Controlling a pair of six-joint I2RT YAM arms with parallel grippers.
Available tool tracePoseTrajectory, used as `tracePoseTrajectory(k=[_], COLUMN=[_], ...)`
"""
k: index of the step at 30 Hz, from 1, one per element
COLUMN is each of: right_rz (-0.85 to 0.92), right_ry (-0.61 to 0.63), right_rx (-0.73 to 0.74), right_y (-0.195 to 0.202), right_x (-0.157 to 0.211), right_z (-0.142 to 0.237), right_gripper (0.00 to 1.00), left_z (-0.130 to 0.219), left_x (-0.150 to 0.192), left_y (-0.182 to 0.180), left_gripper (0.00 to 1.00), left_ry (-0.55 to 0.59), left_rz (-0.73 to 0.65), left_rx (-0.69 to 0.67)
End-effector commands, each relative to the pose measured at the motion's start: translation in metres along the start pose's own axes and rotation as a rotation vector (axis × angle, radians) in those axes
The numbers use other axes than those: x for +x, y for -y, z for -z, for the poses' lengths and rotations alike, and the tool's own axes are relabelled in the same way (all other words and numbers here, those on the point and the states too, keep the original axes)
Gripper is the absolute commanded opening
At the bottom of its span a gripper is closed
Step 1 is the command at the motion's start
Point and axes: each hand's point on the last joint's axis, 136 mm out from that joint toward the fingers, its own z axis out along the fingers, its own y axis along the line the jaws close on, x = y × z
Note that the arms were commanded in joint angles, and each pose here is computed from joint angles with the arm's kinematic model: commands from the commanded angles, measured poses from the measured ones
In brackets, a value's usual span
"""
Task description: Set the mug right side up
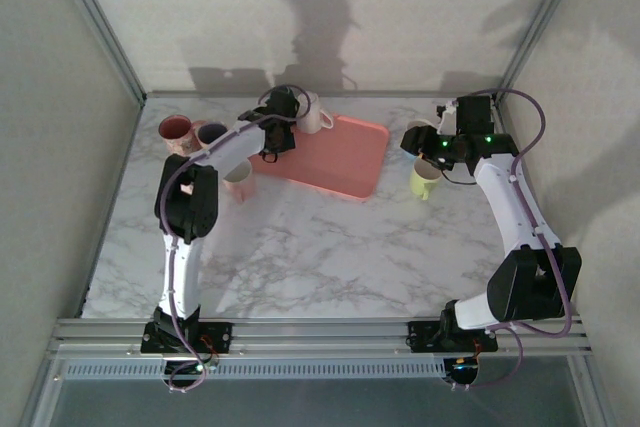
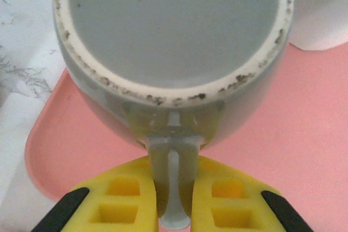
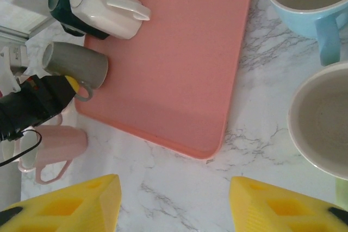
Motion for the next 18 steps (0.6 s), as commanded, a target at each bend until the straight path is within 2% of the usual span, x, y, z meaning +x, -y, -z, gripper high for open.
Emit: tracePoseTrajectory(k=[1,6,18], right_rz=[-0.025,-0.033,-0.096], right_ry=[-0.027,-0.044,-0.055], right_rx=[-0.029,-0.086,-0.266], right_y=[-0.002,-0.012,-0.041], right_x=[0.007,0.01,0.018], right_z=[0.0,0.0,0.009], right_gripper=[0.56,0.56,0.56], left_z=[0.049,0.075,0.151], left_x=[-0.022,-0.023,-0.041], left_y=[0.01,0.024,0.074], left_gripper=[0.0,0.0,0.0], left_ry=[0.054,0.04,0.054], left_rz=[0.037,0.063,0.167], left_rx=[0.078,0.19,0.573])
